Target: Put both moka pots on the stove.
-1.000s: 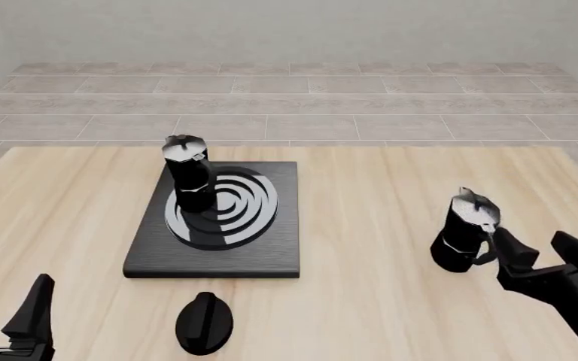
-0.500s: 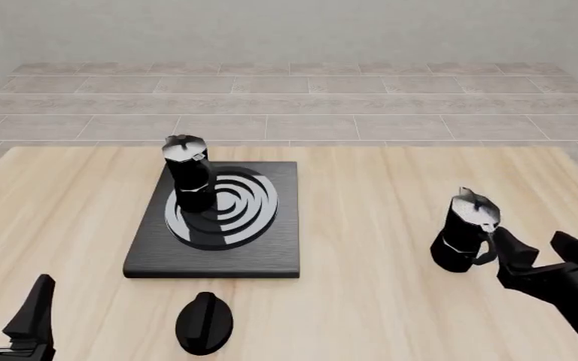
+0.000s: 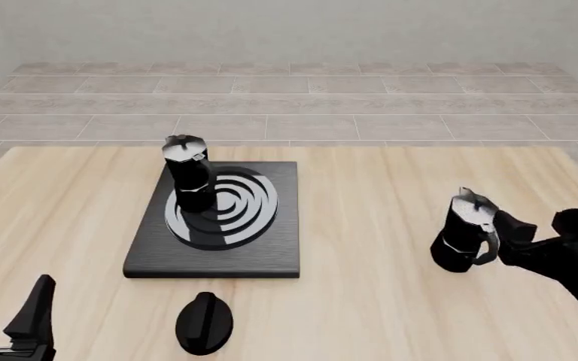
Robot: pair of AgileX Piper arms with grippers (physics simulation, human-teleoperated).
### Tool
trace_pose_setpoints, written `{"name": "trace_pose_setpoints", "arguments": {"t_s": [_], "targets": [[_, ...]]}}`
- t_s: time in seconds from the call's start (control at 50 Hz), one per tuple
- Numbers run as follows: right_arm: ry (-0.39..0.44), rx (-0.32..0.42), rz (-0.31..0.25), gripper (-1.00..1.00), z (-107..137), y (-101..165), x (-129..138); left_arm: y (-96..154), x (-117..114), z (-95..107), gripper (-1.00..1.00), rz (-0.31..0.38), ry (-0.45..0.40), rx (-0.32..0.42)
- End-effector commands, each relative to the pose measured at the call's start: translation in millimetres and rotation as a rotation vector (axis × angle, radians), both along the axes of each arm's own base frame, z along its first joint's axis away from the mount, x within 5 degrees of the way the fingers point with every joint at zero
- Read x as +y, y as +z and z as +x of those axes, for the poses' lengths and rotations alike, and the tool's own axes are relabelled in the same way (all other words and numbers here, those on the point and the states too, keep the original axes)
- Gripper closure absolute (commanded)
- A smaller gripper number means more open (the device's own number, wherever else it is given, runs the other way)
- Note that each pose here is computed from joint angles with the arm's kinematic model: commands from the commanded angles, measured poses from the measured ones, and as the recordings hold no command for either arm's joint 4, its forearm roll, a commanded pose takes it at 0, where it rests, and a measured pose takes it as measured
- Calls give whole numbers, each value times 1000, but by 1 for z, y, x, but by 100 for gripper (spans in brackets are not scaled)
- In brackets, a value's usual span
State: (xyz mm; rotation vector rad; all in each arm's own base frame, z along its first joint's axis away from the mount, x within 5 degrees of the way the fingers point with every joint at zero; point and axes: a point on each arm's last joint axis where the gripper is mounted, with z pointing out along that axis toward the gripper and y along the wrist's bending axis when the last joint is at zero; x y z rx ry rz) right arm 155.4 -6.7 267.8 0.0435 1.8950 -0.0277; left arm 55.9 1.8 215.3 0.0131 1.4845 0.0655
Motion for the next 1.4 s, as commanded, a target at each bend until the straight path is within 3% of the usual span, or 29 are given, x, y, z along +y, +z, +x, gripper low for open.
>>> {"name": "trace_pose_setpoints", "arguments": {"t_s": [0.02,0.12,0.58,1.4], "targets": [[11,59,-25,-100,14,10,0,0,0,0,-100,1,3,0],[10,109,0,-100,24,9,0,0,0,0,-100,0,3,0],[17,210,49,-100,53,5,6,-1,0,0,-100,-3,4,1],[18,276,25,-100,69,-22,3,-1,0,0,-100,-5,7,2]]}}
